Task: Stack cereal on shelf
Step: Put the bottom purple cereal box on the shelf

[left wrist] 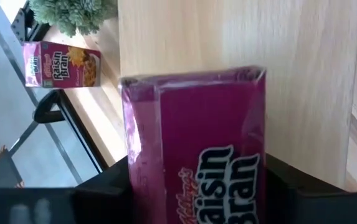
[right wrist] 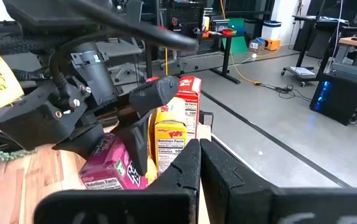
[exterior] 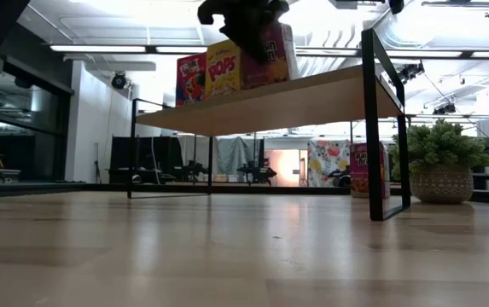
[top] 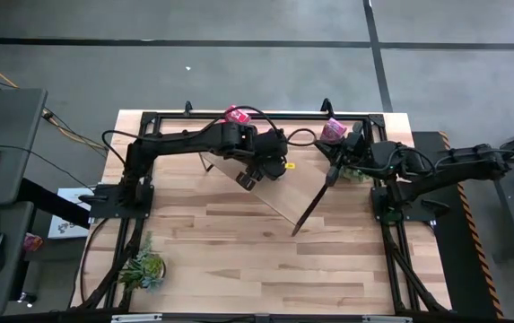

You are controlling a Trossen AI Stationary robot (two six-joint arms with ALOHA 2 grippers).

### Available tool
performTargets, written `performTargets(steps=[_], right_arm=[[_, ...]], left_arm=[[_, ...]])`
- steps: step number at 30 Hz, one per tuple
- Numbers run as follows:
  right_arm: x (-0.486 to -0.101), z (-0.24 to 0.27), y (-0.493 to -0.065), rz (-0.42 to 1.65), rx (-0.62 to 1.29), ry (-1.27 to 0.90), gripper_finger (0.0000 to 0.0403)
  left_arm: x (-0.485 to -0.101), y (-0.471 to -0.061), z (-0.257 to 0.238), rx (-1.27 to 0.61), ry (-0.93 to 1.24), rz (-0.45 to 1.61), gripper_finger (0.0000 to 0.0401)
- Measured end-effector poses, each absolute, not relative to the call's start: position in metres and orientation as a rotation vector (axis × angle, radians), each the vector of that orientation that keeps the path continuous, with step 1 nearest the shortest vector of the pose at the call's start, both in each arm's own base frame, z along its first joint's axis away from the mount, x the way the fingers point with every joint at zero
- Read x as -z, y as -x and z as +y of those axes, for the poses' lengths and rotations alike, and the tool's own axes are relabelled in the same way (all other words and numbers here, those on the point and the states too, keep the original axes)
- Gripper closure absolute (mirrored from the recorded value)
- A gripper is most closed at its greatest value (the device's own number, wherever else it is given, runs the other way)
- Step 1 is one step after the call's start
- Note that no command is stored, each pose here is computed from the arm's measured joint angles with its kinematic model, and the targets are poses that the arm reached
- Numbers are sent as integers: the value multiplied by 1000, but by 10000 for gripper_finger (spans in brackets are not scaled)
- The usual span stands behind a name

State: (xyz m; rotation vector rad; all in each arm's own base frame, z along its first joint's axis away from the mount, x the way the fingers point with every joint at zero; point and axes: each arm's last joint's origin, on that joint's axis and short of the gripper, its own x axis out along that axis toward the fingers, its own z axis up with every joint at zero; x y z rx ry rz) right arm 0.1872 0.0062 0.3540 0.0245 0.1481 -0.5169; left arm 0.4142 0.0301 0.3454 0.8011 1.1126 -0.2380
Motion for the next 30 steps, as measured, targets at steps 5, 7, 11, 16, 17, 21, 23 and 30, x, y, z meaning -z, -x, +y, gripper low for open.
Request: performTargets(steps=[5,7,11,16,17,21,23,30], right_arm=[[-354,6,-187,151,517,-23,402],[-354,6,-187,151,517,-23,402],[-354,6,-187,151,517,-23,402],[-354,6,-187,154,517,-13,402],[-354,6,-187,155,517,-13,402],[-354,6,-187,155,517,-13,402],[-354,6,-187,155,517,-13,402],[-354,6,-187,155,517,-13,402]], left_arm=[[-347,-418,31,200,-788,1080,184],[-348,-419,31,195,-797,1066,176],[-349,-419,31,188,-830,1068,162],[-359,-418,32,152,-858,1054,160],[-361,-418,32,149,-863,1047,160],[-371,-417,32,132,-861,1017,160],[-373,-416,32,128,-858,1012,160],[-375,-415,33,87,-889,1033,160]])
